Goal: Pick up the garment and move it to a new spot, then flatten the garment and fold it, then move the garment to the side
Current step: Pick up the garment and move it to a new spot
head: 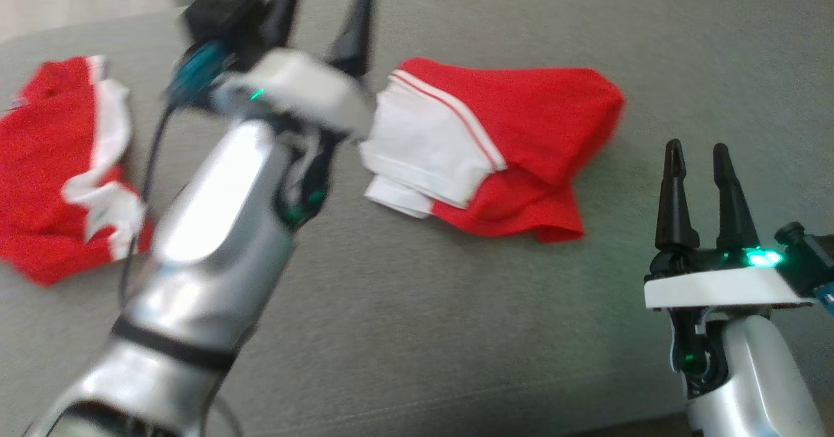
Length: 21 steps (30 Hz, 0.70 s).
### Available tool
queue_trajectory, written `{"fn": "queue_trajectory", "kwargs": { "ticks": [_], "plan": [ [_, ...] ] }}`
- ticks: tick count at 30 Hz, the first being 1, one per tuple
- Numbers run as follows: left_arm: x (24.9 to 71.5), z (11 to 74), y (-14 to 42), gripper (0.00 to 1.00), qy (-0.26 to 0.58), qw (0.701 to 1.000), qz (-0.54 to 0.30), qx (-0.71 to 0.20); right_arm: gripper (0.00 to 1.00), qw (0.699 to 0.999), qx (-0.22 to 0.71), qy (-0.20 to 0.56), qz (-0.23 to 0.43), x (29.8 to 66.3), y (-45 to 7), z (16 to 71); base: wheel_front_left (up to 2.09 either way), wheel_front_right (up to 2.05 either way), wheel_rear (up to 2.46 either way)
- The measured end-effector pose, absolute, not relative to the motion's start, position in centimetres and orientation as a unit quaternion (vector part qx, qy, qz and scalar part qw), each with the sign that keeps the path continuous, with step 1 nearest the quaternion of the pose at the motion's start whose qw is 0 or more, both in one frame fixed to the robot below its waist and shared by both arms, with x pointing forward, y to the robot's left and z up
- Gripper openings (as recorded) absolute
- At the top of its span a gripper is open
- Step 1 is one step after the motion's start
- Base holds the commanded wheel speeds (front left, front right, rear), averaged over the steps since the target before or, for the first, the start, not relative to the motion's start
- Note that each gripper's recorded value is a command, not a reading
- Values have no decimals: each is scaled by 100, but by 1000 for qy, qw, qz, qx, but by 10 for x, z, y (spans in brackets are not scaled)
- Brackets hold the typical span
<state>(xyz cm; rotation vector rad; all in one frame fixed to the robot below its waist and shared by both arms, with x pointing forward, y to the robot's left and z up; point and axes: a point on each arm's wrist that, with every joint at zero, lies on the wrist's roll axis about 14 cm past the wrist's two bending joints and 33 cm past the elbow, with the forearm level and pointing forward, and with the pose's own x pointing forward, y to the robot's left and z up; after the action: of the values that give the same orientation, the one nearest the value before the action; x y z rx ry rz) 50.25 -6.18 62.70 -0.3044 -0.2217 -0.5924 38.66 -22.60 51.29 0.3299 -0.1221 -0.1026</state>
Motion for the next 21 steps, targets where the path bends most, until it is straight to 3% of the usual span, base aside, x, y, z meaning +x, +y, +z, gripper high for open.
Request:
{"fn": "queue_trajectory", "kwargs": {
  "ticks": [9,21],
  "plan": [
    [450,567,70,100,-84,978,-163,-99,100,987,145,-49,37,396,-166,512,0,0,0],
    [362,550,122,100,-91,988,-70,-106,100,986,129,-44,100,383,-124,515,0,0,0]
  ]
}}
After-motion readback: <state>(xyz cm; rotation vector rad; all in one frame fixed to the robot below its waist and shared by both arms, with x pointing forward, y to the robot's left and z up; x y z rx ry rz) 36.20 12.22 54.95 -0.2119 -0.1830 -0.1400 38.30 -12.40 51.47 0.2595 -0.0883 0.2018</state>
